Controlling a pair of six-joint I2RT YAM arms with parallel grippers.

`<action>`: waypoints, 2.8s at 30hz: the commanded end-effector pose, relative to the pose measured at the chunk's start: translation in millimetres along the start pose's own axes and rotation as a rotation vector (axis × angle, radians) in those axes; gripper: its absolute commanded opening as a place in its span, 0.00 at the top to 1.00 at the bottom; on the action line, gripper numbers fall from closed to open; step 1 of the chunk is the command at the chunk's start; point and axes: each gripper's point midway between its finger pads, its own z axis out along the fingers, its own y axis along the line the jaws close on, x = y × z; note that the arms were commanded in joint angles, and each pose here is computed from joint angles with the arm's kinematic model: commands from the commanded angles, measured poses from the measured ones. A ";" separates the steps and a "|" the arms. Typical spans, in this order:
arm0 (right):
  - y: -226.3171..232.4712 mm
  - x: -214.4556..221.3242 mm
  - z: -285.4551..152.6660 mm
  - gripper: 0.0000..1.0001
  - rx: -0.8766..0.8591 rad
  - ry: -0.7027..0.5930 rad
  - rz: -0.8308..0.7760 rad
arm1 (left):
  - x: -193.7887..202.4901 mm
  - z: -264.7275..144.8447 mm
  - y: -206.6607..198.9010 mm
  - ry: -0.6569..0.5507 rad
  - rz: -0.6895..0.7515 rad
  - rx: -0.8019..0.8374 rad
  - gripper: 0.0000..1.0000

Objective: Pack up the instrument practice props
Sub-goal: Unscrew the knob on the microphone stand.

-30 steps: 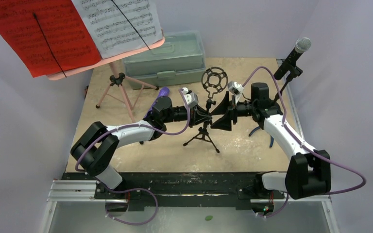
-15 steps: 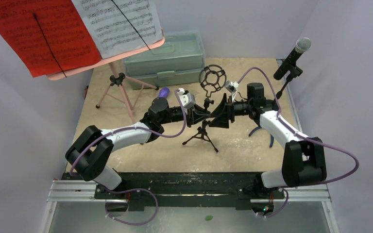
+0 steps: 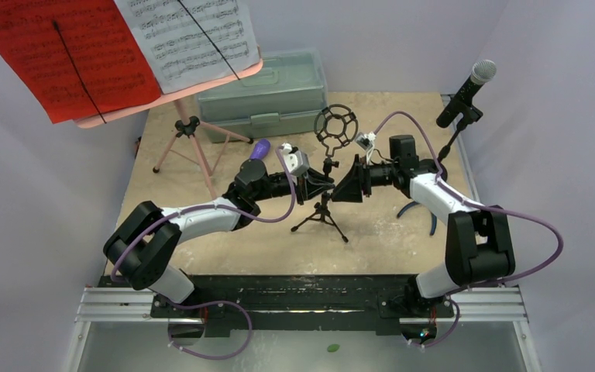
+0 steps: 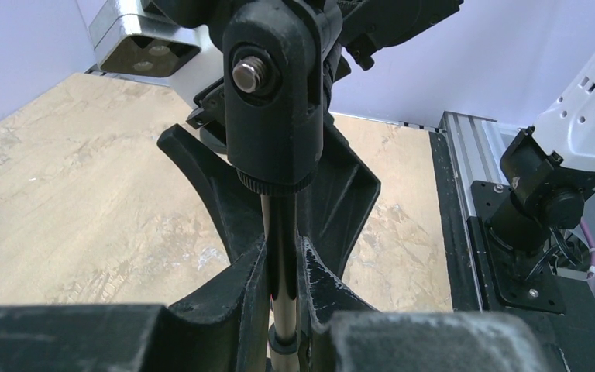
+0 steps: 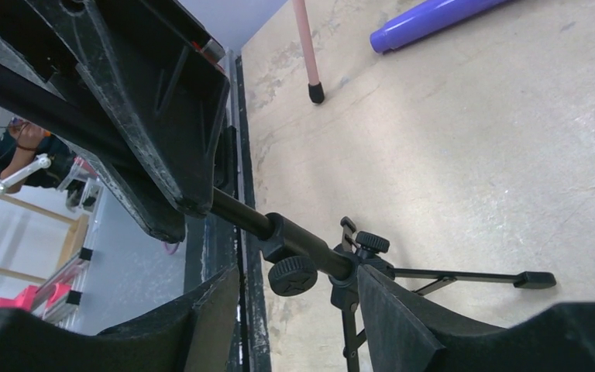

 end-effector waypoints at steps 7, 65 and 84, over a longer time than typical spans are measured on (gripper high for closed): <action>6.5 0.9 4.7 0.45 -0.063 0.013 -0.004 | -45.2 -1.7 -6.1 -0.137 0.092 0.011 1.00; 26.6 9.3 -21.9 0.20 0.074 0.158 -0.825 | -31.7 -0.7 -13.8 -0.190 -0.097 0.043 1.00; 20.6 0.8 -7.9 0.19 -0.014 0.020 -0.097 | -27.0 -1.0 -13.2 -0.186 -0.089 0.041 1.00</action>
